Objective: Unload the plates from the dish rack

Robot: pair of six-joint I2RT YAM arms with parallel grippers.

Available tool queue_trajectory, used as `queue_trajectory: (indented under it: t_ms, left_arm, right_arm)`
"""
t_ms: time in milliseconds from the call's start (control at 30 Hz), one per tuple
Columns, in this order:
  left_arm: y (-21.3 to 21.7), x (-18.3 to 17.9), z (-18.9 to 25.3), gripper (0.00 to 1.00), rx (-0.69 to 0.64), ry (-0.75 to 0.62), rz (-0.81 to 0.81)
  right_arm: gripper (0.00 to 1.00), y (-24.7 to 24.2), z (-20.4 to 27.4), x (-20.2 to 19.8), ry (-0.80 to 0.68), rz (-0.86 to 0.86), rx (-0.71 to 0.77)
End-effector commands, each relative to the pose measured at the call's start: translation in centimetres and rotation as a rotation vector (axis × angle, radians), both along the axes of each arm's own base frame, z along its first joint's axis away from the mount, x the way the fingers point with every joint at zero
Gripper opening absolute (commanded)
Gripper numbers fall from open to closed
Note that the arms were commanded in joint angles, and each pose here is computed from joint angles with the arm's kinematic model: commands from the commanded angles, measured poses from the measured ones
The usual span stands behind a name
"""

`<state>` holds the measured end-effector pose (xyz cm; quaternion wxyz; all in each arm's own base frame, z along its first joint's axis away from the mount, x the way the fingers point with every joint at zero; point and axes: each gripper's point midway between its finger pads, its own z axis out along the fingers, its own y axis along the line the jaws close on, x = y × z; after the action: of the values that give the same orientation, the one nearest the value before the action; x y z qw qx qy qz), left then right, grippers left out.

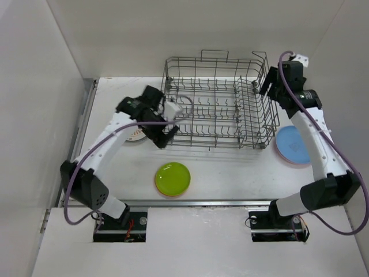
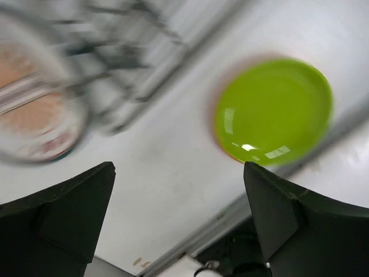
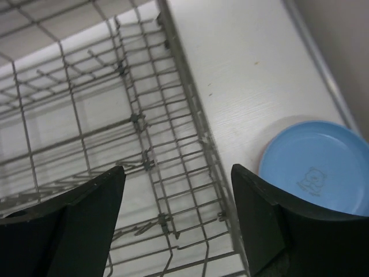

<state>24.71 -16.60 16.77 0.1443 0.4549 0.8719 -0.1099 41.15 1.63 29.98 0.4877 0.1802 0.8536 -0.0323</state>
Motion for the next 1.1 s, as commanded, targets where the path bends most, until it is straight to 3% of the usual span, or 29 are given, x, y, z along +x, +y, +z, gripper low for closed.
queue_trajectory:
  t_ms: [0,67,200,333,467,633,1067]
  left_arm:
    - [6.0,5.8,10.6,0.93,-0.048,-0.422,0.491]
    - [11.5,7.7,14.6,0.99,-0.020,-0.558,0.760]
    - [22.6,5.4,19.1,1.00,0.117,-0.738,1.255]
    - [26.5,1.9,19.0,1.00,0.107,-0.725,1.433]
    - [27.6,0.2,17.2,1.00,0.183,-0.697,1.470]
    - [26.5,-0.9,17.2,1.00,0.118,-0.690,1.442]
    - [25.5,-4.2,17.7,1.00,0.065,-0.713,1.408]
  right_arm:
    - [0.81,-4.7,9.0,-4.3,-0.218,-0.223,-0.082]
    - [0.84,-7.1,12.7,-8.2,-0.327,-0.334,-0.103]
    - [0.91,-9.3,16.8,-15.3,-0.489,-0.423,-0.077]
    - [0.99,-9.8,19.9,-22.2,-0.654,-0.384,-0.013]
    - [0.99,-10.0,20.5,-28.1,-0.745,-0.330,0.010]
    - [0.99,-10.6,19.9,-32.9,-0.773,-0.318,0.013]
    - [0.99,-12.0,19.0,-38.0,-0.765,-0.362,0.010]
